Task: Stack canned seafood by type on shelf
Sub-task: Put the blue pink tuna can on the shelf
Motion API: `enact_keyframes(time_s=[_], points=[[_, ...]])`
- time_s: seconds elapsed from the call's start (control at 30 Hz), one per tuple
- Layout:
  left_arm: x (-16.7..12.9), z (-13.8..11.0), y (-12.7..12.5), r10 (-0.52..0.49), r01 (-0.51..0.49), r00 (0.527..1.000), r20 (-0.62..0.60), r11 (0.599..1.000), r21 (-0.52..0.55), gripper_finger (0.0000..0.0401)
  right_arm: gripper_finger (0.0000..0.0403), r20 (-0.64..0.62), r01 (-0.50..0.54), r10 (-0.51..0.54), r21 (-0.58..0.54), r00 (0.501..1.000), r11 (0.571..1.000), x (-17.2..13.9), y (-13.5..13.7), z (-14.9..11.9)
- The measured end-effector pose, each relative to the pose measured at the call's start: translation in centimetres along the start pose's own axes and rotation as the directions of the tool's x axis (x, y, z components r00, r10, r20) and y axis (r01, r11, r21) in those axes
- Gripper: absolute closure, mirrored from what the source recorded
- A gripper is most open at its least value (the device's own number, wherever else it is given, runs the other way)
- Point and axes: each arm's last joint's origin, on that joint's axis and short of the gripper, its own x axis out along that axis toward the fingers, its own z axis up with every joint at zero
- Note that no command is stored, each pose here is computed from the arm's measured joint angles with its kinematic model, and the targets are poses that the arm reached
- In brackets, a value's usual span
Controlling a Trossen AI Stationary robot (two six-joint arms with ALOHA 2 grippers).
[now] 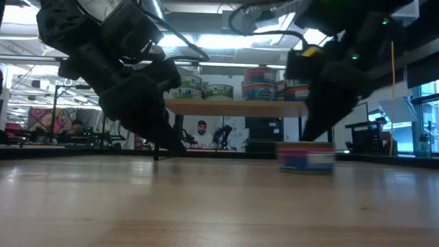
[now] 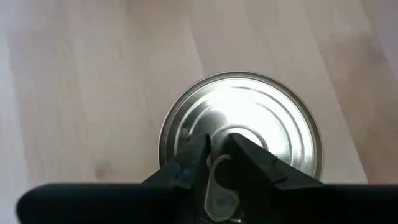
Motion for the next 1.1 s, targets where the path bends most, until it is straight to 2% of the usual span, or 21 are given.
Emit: enact_keyframes(time_s=[0.2, 0.37, 0.63, 0.7, 0.87, 0.97, 1.1], points=[[0.0, 0.1, 0.1, 0.000, 0.000, 1.000, 0.008, 1.000, -0.022, 0.0194, 0.0327, 0.132, -0.051, 0.057, -0.051, 0.990, 0.997, 1.3, 0.8, 1.2], [0.0, 0.6, -0.2, -0.019, 0.021, 0.998, 0.064, 1.000, -0.019, 0.0194, 0.0327, 0.212, -0.076, 0.088, -0.063, 0.973, 0.995, 2.9, 1.4, 1.9], [-0.2, 2.8, -1.1, -0.056, 0.047, 0.983, 0.176, 0.997, 0.057, 0.0193, 0.0327, 0.343, -0.133, 0.160, -0.101, 0.926, 0.986, 4.6, 2.5, 3.3], [-0.2, 3.7, -1.4, -0.062, 0.048, 0.978, 0.200, 0.996, 0.077, 0.0193, 0.0327, 0.355, -0.131, 0.170, -0.133, 0.919, 0.982, 4.3, 2.8, 4.0], [-0.4, 5.7, -1.8, -0.073, 0.042, 0.964, 0.256, 0.991, 0.123, 0.0193, 0.0327, 0.345, -0.128, 0.216, -0.261, 0.914, 0.957, 1.1, 3.8, 4.5], [-0.1, 6.1, -1.8, -0.074, 0.043, 0.962, 0.264, 0.992, 0.121, 0.0193, 0.0327, 0.355, -0.124, 0.226, -0.289, 0.907, 0.949, -1.6, 4.0, 4.7], [1.2, 5.8, -2.2, -0.142, 0.110, 0.960, 0.241, 0.984, 0.142, 0.0193, 0.0327, 0.316, -0.115, 0.211, -0.297, 0.925, 0.948, -2.7, 3.8, 4.0]])
